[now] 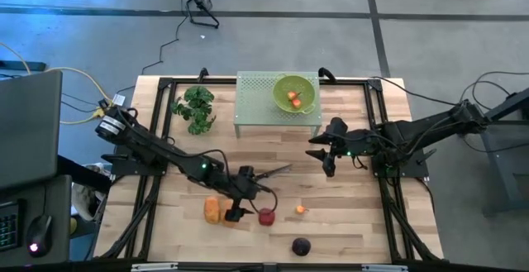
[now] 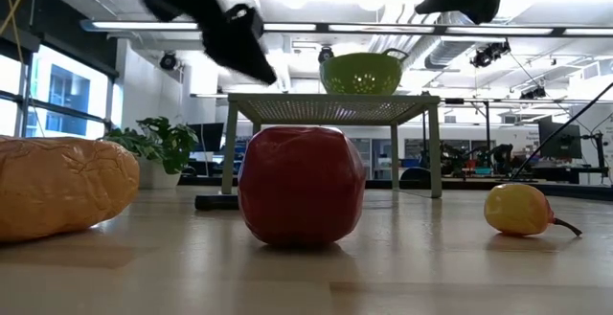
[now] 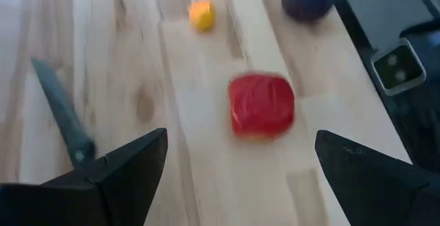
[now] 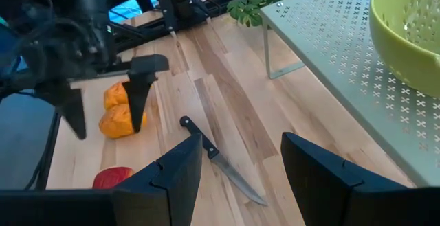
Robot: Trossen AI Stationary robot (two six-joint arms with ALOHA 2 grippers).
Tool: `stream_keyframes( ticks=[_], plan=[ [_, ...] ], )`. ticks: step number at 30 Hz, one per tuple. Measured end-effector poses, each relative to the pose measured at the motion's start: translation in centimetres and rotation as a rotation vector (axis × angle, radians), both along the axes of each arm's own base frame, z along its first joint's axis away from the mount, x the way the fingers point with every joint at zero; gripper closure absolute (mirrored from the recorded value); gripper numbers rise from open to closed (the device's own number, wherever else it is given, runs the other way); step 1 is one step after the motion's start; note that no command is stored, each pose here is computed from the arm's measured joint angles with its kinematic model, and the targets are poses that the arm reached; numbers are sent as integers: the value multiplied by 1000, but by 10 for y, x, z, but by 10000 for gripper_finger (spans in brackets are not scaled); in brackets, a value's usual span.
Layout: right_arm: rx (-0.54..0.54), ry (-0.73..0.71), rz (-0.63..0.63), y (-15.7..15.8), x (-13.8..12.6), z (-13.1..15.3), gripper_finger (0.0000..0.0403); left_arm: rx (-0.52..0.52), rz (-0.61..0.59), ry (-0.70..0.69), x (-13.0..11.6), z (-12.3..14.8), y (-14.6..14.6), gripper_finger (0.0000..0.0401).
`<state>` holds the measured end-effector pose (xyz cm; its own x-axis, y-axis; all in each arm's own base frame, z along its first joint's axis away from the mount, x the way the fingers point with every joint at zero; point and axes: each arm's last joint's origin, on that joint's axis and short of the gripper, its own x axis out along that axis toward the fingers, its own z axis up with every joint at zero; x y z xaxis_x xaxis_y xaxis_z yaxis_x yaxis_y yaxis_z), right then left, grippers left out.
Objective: Pick & Place Fruit
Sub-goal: Put the red apple into the green strainer bowl on the shelf
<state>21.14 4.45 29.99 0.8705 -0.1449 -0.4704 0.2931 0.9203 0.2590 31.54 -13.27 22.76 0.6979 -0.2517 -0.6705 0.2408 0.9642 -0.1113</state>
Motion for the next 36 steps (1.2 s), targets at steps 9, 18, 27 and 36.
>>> stream_keyframes(
  ticks=[9, 18, 27, 36],
  plan=[
    [4, -18, 0, 0, 1, 2, 211, 32, 8, -70, -6, 4, -19, 38],
    [3, -34, -6, 0, 2, 3, 211, 2, 15, -129, 9, -9, -28, 38],
    [19, -47, -12, 0, 2, 4, 211, -19, -24, -102, 18, -31, -35, 38],
    [29, -48, -17, 0, 2, 4, 211, 5, -24, -105, 25, -47, -37, 38]
  ],
)
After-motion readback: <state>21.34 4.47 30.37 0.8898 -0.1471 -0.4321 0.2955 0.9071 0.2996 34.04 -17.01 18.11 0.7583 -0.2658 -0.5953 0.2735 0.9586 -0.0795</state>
